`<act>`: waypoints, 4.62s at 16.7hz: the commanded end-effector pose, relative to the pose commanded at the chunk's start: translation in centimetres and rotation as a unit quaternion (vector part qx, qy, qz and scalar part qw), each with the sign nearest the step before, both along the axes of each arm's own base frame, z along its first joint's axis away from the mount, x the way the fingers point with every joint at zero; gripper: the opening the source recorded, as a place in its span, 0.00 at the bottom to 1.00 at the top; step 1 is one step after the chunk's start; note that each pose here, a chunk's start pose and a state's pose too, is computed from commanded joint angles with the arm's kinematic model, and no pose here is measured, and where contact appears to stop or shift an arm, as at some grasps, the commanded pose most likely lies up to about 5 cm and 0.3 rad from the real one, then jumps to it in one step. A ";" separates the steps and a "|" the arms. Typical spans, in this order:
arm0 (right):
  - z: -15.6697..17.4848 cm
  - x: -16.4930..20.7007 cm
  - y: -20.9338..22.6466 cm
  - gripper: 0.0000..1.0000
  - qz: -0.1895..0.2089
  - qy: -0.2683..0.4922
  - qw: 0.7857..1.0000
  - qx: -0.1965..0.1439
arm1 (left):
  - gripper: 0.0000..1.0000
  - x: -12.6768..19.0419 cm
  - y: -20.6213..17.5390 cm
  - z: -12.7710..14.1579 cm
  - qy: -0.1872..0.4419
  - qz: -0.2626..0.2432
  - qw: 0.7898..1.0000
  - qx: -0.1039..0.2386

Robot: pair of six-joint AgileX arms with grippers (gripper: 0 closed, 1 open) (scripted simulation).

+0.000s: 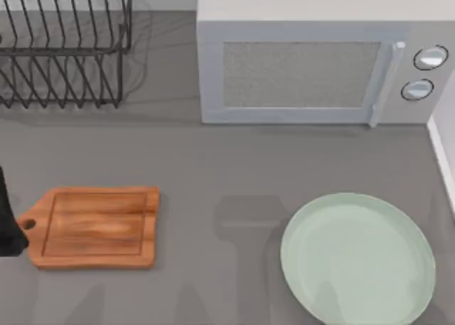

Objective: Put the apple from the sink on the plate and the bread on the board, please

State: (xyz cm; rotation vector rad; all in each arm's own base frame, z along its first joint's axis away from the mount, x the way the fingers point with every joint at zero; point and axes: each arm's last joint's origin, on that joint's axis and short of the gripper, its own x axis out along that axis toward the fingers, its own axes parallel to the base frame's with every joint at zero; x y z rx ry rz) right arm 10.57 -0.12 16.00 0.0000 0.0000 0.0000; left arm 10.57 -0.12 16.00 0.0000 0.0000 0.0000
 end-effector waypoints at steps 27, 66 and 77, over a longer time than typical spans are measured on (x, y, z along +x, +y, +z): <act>1.1 0.1 -0.2 1.00 -0.007 0.022 1.000 -0.007 | 1.00 0.0 0.0 0.0 0.000 0.000 1.000 0.000; -10.8 26.1 -14.3 1.00 -0.006 0.699 0.715 0.000 | 1.00 0.0 0.0 0.0 0.000 0.000 1.000 0.000; -15.3 25.2 -14.0 0.77 -0.004 0.707 0.707 0.004 | 1.00 0.0 0.0 0.0 0.000 0.000 1.000 0.000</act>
